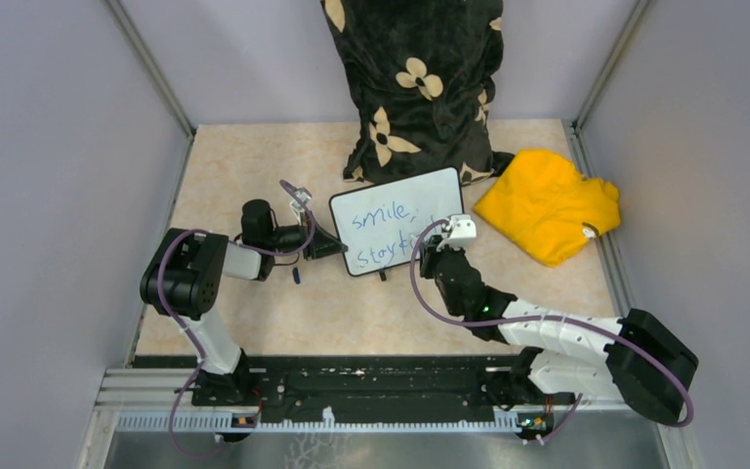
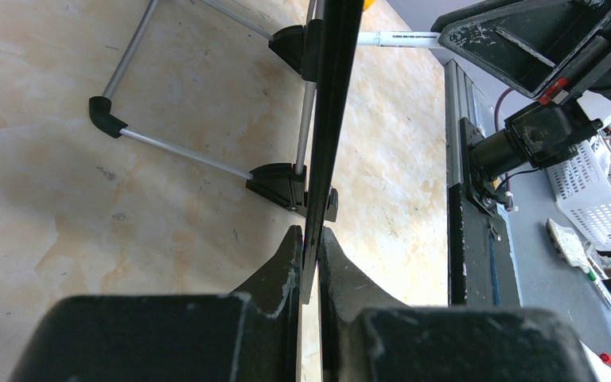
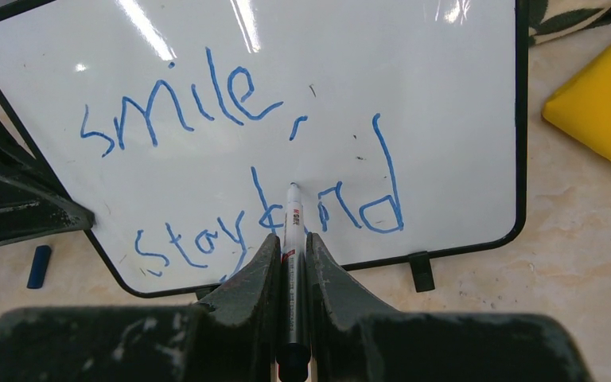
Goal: Write a sentence on the whiteboard
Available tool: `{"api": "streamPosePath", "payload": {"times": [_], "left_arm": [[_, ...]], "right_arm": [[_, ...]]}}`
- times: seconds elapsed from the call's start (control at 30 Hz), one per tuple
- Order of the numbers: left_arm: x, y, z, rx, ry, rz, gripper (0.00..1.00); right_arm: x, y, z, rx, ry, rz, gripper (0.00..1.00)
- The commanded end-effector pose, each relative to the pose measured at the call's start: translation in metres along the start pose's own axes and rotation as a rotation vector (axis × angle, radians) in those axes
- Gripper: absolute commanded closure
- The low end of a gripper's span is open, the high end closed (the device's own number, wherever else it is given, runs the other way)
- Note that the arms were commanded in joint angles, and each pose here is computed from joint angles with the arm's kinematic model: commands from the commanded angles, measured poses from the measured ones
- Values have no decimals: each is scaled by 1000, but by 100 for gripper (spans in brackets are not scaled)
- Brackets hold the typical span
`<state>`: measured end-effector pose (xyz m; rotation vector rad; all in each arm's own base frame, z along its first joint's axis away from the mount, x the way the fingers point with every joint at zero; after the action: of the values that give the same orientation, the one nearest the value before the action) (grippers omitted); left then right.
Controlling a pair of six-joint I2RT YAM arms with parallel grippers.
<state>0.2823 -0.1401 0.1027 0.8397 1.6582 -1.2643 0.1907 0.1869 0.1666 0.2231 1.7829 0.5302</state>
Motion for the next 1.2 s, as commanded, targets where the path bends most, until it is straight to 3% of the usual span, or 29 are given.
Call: {"api": "streamPosePath", "payload": {"times": [0.0,0.47,0.77,1.17], "left_arm": [[13,3,1,-18,37,-74,100],[13,3,1,-19,37,-77,100],[13,3,1,-19,37,-75,100],[13,3,1,-19,37,-76,100]], "right_arm": [[-13,14,5,-30,-37,59,100],[-7,5,1,1,-7,55,100],[-44,15,-18,-56,-82,129,100],[-45,-36,-50,93,-158,168,100]]}}
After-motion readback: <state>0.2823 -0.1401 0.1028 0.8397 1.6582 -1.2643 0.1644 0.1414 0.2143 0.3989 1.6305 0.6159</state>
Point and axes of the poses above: each gripper's point midway between its finger pads, its own z axis out along the fingers, its own y axis along the line the jaws close on, x = y × z, the point moved 9 cm from there along -z, back along the fingers, and after that the axes turned 14 degrees about z, right-handed, at the moved point
